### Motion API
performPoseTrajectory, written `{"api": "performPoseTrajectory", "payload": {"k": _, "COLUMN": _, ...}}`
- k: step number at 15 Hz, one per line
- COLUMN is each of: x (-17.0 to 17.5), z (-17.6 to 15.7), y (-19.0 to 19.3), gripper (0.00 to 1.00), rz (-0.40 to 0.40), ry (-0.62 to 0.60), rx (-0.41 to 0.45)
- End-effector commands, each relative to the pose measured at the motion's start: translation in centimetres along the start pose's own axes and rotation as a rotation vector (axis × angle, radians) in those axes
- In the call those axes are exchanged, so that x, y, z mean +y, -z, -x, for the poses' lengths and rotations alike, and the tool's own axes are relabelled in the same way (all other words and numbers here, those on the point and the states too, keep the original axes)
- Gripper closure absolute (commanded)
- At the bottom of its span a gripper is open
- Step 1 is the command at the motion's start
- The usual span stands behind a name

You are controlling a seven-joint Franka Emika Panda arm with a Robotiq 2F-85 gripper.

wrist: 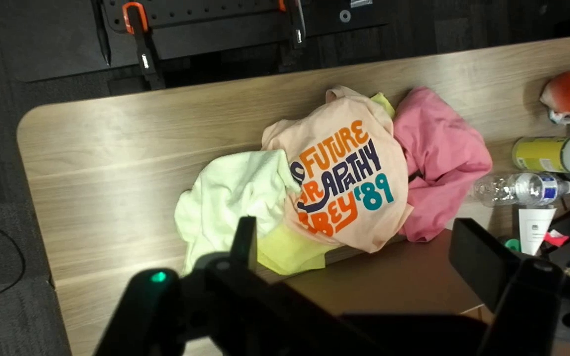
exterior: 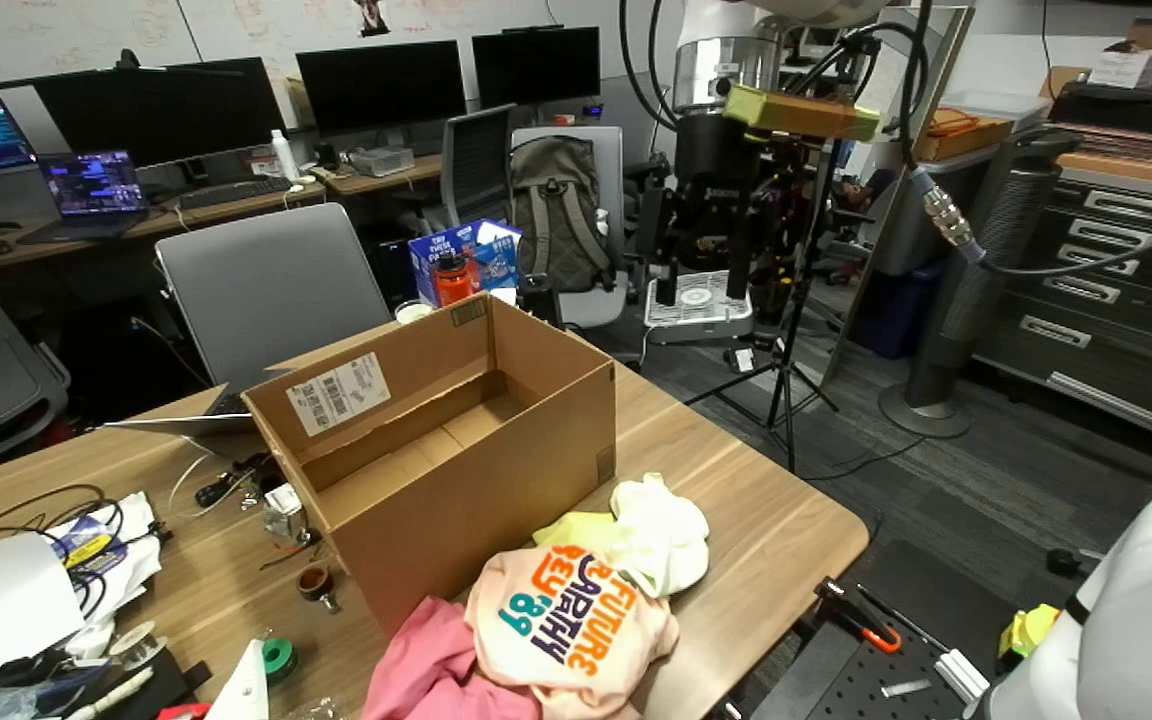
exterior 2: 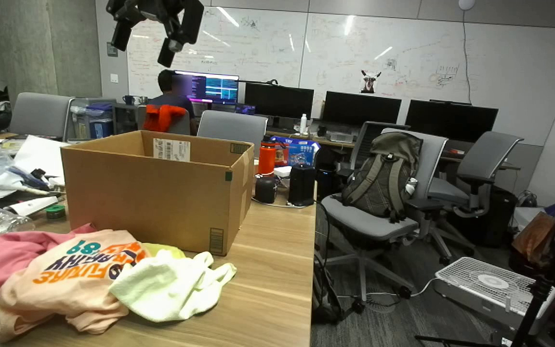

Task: Put the three objects into the cardboard box

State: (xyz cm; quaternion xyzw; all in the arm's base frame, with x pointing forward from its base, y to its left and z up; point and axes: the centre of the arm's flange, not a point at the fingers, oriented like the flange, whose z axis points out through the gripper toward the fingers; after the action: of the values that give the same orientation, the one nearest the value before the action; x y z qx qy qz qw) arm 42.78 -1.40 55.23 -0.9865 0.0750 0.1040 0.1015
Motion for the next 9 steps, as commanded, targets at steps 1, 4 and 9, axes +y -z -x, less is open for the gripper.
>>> {"api": "performPoseTrajectory", "payload": {"k": 1, "x": -0.7, "z": -0.6, "y": -0.9, "gripper": 0.00, "rz": 0.022, "ry": 0.026, "rx": -0.014}}
{"api": "performPoseTrajectory", "payload": {"k": 4, "x": -1.7, "z": -1.3, "y": -2.7, "gripper": 0.00, "rz": 0.041, "ry": 0.049, "rx": -0.040}}
{"api": "performPoseTrajectory", "payload": {"k": 9, "x": -3.3, "z": -1.8, "y": -7.2, "gripper": 0.00, "rz": 0.077, "ry": 0.092, "rx": -0.083}}
